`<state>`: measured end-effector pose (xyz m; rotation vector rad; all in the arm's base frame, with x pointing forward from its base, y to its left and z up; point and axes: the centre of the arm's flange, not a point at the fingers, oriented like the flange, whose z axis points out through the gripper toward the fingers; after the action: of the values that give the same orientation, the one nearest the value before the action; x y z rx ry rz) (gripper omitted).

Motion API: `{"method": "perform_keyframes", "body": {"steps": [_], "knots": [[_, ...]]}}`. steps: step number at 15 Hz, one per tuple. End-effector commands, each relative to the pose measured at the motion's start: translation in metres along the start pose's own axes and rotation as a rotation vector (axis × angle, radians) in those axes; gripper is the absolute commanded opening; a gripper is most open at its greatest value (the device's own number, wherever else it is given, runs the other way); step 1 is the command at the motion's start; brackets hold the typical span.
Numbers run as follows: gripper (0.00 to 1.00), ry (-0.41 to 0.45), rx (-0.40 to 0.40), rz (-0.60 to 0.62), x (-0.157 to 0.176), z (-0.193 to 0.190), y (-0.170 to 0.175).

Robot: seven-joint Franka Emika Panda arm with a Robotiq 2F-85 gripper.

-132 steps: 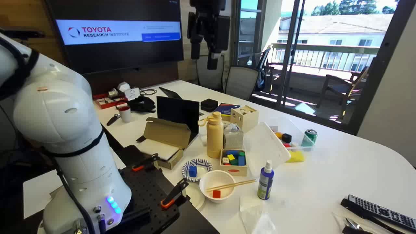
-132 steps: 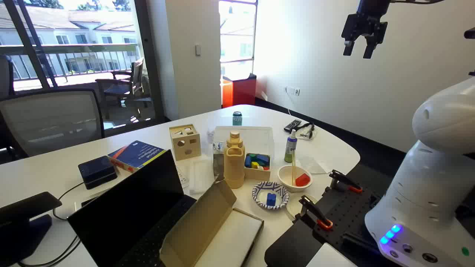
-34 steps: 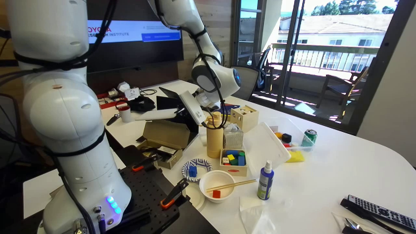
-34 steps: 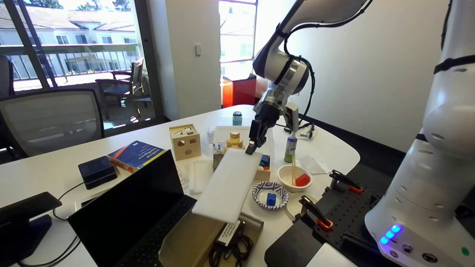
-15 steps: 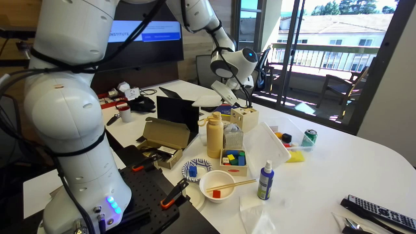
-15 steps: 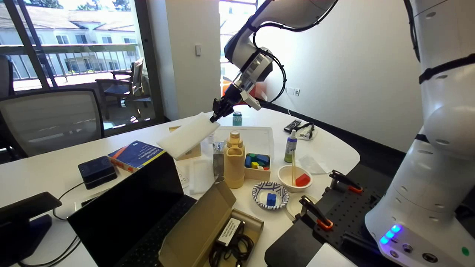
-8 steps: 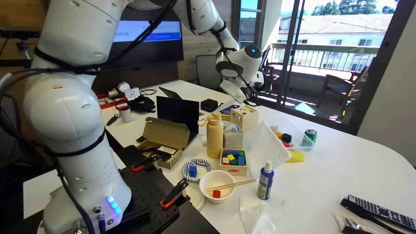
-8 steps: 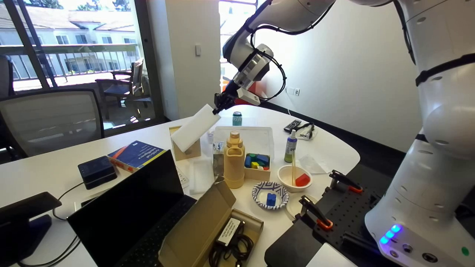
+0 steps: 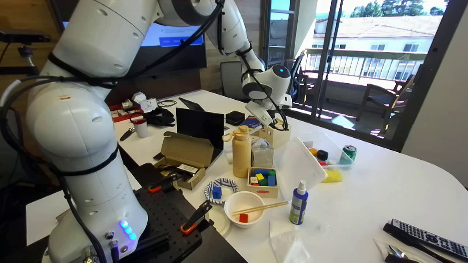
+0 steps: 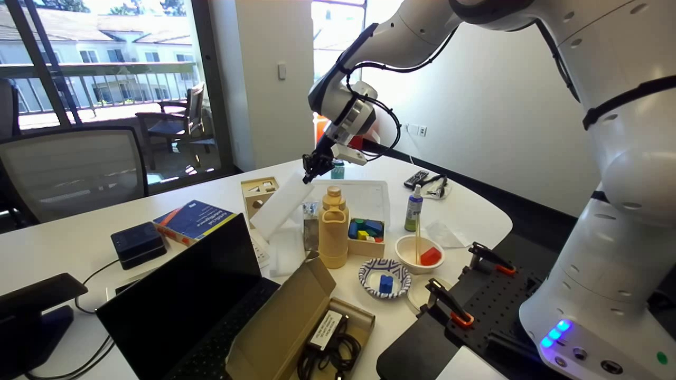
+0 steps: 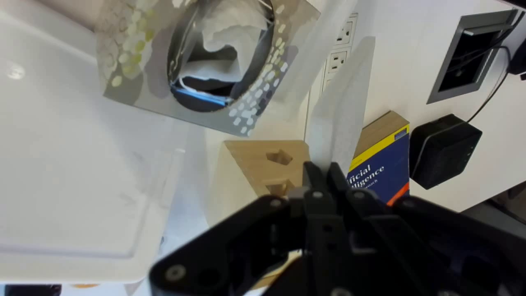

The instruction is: Remove the foam cover from the box

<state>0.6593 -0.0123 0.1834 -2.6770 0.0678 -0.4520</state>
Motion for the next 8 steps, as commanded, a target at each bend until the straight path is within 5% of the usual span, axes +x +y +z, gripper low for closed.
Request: {"method": "perform_keyframes", "body": {"steps": [1, 4, 6, 8], "knots": [[0.01, -0.013, -0.019, 0.032, 0.010, 0.025, 0.001], [0.01, -0.029, -0.019, 0.058, 0.007, 0.039, 0.004], [0.32, -0.035, -0.026, 0.074, 0.006, 0.041, 0.006], [0.45, -0.028, -0.047, 0.076, 0.004, 0.037, 0.006]]}}
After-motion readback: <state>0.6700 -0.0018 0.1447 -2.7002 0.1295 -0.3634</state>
